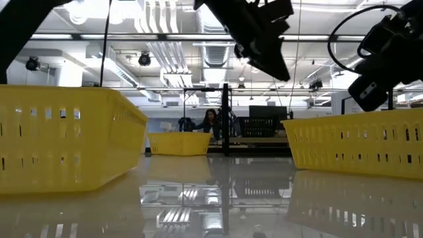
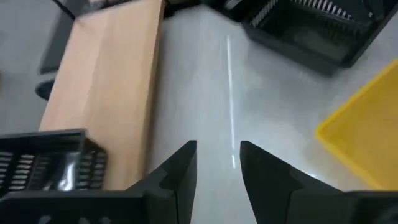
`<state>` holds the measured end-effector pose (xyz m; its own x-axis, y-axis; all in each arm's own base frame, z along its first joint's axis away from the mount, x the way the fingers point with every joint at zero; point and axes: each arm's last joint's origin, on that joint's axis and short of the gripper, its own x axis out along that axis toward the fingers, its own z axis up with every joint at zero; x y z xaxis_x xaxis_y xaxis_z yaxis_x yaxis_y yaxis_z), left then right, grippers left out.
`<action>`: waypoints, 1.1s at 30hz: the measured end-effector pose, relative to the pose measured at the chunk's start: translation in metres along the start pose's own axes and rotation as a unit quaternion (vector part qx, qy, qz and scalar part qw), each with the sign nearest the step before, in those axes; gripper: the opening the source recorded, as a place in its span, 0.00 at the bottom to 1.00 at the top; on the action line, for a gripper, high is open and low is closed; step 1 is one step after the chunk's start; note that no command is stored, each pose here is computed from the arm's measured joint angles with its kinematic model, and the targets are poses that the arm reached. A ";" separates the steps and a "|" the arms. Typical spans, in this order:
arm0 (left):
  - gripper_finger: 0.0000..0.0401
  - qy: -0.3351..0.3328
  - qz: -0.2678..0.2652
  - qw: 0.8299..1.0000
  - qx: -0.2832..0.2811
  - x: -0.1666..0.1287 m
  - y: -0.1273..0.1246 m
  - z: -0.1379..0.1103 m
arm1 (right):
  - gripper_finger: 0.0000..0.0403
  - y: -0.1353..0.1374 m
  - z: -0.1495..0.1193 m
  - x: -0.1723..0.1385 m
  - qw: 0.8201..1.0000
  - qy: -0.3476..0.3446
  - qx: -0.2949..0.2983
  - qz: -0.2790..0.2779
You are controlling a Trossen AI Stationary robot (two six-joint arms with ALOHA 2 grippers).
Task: Stack baskets on shelf by color
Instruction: Put the bottom right white bin on the shelf
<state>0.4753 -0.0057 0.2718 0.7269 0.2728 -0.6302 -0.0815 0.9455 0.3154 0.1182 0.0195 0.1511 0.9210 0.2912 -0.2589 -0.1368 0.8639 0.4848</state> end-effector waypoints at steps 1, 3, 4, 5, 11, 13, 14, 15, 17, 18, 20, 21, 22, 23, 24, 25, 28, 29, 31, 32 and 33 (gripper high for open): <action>0.27 -0.010 0.010 1.000 0.000 0.001 -0.009 -0.003 | 0.02 0.001 0.001 0.002 1.000 -0.002 -0.006 0.009; 0.27 -0.014 0.029 0.999 -0.003 0.005 -0.026 -0.015 | 0.02 0.003 0.003 0.007 0.999 -0.006 -0.018 0.028; 0.27 -0.022 0.039 0.999 -0.010 0.006 -0.033 -0.019 | 0.02 0.004 0.004 0.009 0.999 -0.006 -0.021 0.035; 0.27 -0.025 0.048 0.998 -0.016 0.006 -0.039 -0.024 | 0.02 0.006 0.005 0.011 0.999 0.000 -0.023 0.036; 0.27 -0.035 0.067 0.994 -0.078 -0.002 -0.062 -0.043 | 0.02 0.036 0.031 0.019 0.994 0.081 -0.074 -0.022; 0.27 -0.031 0.066 0.993 -0.091 -0.003 -0.068 -0.050 | 0.02 0.054 0.040 0.022 0.988 0.112 -0.102 -0.041; 0.27 -0.029 0.066 0.993 -0.096 -0.003 -0.070 -0.053 | 0.02 0.063 0.042 0.023 0.984 0.130 -0.115 -0.046; 0.27 -0.028 0.071 0.992 -0.102 -0.003 -0.073 -0.056 | 0.02 0.074 0.044 0.024 0.980 0.147 -0.127 -0.049; 0.27 -0.030 0.072 0.992 -0.101 -0.004 -0.078 -0.059 | 0.02 0.097 0.046 0.028 0.974 0.172 -0.141 -0.050; 0.27 -0.031 0.074 0.992 -0.100 -0.005 -0.081 -0.060 | 0.02 0.108 0.043 0.031 0.969 0.188 -0.151 -0.053; 0.27 -0.035 0.075 0.991 -0.102 -0.007 -0.086 -0.059 | 0.02 0.134 0.038 0.037 0.962 0.210 -0.168 -0.052; 0.27 -0.038 0.074 0.991 -0.107 -0.008 -0.088 -0.059 | 0.02 0.147 0.034 0.040 0.958 0.223 -0.173 -0.052; 0.27 -0.042 0.073 0.991 -0.109 -0.009 -0.090 -0.058 | 0.02 0.159 0.029 0.043 0.952 0.243 -0.181 -0.055; 0.27 -0.045 0.072 0.990 -0.109 -0.010 -0.092 -0.058 | 0.02 0.171 0.023 0.046 0.943 0.266 -0.188 -0.061; 0.27 -0.046 0.072 0.991 -0.108 -0.011 -0.094 -0.058 | 0.02 0.183 0.018 0.048 0.936 0.287 -0.194 -0.068; 0.27 -0.046 0.075 0.991 -0.105 -0.012 -0.096 -0.058 | 0.02 0.196 0.013 0.051 0.928 0.307 -0.197 -0.074; 0.27 -0.048 0.078 0.991 -0.101 -0.015 -0.101 -0.058 | 0.02 0.228 0.001 0.053 0.901 0.366 -0.198 -0.121; 0.27 -0.049 0.077 0.991 -0.100 -0.015 -0.102 -0.058 | 0.02 0.238 -0.002 0.054 0.893 0.382 -0.193 -0.140; 0.27 -0.049 0.075 0.991 -0.098 -0.017 -0.105 -0.059 | 0.03 0.256 -0.009 0.054 0.874 0.416 -0.183 -0.175; 0.27 -0.048 0.074 0.991 -0.098 -0.017 -0.106 -0.059 | 0.03 0.264 -0.013 0.056 0.864 0.431 -0.178 -0.188; 0.27 -0.048 0.073 0.991 -0.099 -0.017 -0.107 -0.059 | 0.04 0.272 -0.016 0.057 0.857 0.445 -0.171 -0.196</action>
<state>0.4311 -0.1010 0.2068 0.7584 0.4007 -0.5141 -0.3168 0.9159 0.2465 0.1279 0.2774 0.2546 0.2993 0.0176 -0.9540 -0.1196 0.9926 -0.0192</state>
